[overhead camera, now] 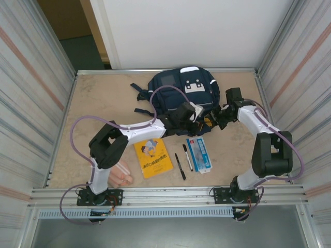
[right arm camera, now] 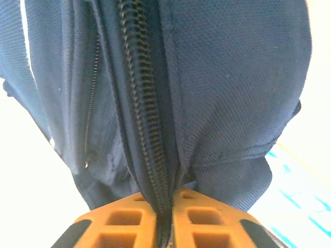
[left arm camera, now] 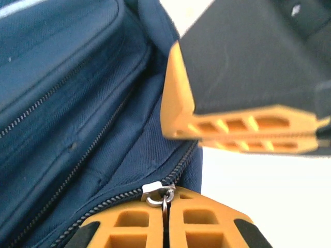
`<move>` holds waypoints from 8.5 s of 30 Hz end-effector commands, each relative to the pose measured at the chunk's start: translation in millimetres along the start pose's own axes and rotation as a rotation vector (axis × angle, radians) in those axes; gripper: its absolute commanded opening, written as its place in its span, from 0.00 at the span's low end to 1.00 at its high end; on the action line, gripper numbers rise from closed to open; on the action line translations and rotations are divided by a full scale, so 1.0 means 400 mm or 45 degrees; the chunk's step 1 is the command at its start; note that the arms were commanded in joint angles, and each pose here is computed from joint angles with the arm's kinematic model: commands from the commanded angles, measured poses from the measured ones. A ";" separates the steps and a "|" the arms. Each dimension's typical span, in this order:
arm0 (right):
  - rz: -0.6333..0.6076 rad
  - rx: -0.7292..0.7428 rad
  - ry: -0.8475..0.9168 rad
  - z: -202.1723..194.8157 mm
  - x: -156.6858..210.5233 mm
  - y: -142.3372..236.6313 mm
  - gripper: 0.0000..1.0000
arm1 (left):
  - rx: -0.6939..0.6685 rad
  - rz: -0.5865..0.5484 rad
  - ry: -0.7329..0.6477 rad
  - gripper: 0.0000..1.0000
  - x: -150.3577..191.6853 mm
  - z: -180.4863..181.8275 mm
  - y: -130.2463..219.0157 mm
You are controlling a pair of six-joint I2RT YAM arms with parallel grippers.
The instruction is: Pack books, pencil case, and school supplies into a backpack
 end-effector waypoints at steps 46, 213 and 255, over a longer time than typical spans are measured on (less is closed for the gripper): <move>-0.089 0.236 -0.469 0.012 0.099 -0.029 0.47 | 0.151 -0.148 -0.159 0.00 -0.092 0.006 0.163; 0.192 0.262 1.421 -0.029 0.491 -0.320 0.39 | -0.516 0.392 1.044 0.70 0.597 0.293 0.468; -0.210 -0.033 0.732 0.257 -0.177 -0.186 0.51 | -0.528 0.064 0.750 0.73 0.047 0.524 0.280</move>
Point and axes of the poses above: each hand's point on the last joint's axis, 136 mm out from that joint toward the fingers, its own y axis back along the fingers, its own z axis along the line the jaws close on, x = y × z, the point moved 1 cm from there along y, back along the fingers, and after that the axes turned 6 degrees about -y, right-handed, at the moved point
